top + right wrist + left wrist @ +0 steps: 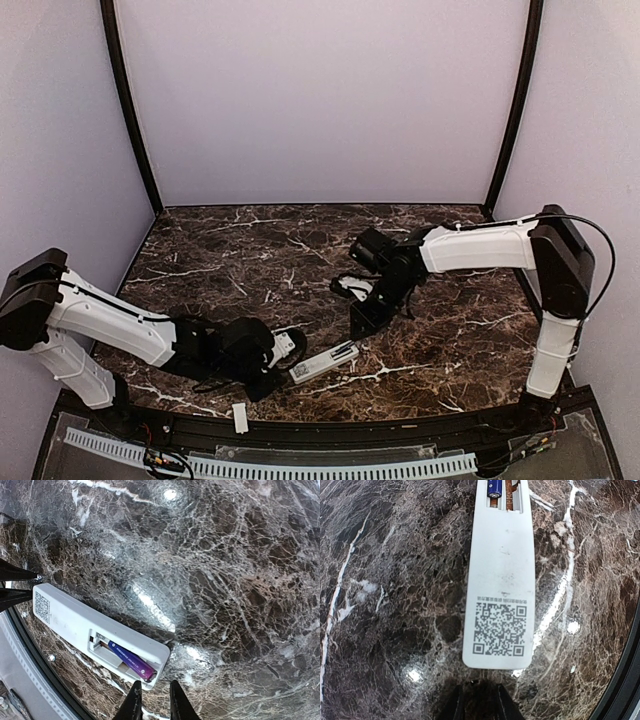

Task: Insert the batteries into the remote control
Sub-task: Press the battery in the battery compartment.

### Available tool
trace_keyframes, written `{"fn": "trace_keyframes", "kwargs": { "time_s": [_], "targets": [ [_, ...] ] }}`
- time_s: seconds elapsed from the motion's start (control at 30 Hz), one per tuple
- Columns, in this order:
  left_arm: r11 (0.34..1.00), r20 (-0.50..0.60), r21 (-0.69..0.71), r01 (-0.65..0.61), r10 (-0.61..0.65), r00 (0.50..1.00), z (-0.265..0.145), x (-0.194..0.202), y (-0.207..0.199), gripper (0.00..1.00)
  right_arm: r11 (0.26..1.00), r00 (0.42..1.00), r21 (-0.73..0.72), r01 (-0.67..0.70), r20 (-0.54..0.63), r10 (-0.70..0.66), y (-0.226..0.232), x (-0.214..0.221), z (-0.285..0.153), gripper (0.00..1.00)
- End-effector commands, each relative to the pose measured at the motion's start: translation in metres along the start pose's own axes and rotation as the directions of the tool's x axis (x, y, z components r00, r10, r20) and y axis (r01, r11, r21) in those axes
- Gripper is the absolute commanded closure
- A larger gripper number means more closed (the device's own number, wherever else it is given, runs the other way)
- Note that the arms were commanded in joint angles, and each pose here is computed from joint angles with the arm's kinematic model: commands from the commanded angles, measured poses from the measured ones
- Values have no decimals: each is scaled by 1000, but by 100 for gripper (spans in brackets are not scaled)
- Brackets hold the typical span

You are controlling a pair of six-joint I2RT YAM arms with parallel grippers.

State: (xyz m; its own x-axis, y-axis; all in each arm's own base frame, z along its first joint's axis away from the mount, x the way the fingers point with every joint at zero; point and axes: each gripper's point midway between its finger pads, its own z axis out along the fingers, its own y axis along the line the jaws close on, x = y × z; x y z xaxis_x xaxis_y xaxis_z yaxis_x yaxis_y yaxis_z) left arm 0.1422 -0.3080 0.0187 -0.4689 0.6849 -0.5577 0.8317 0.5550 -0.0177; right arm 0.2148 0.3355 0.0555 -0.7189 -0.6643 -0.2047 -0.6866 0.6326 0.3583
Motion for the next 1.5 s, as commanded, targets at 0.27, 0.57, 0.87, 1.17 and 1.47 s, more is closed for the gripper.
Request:
{"fn": "trace_keyframes", "kwargs": {
  "time_s": [0.27,0.57,0.87,1.17,1.47],
  "targets": [
    [999,-6,26,-25,25,1000,6,-3,-7,80,993,996,-78,-87,-18,86,5,8,14,88],
    [999,0,29,-23,23,1000,8,-4,-8,80,989,994,-100,-111,-25,109,7,9,18,94],
    [999,1,35,-26,26,1000,10,-4,-9,81,983,991,-121,-134,-27,132,10,9,24,97],
    [999,1,39,-25,25,1000,13,-3,-10,81,981,990,-136,-141,-35,137,13,9,31,100],
    [999,-1,35,-35,35,999,16,-3,-10,82,985,988,-94,-145,-62,140,18,13,45,100]
  ]
}}
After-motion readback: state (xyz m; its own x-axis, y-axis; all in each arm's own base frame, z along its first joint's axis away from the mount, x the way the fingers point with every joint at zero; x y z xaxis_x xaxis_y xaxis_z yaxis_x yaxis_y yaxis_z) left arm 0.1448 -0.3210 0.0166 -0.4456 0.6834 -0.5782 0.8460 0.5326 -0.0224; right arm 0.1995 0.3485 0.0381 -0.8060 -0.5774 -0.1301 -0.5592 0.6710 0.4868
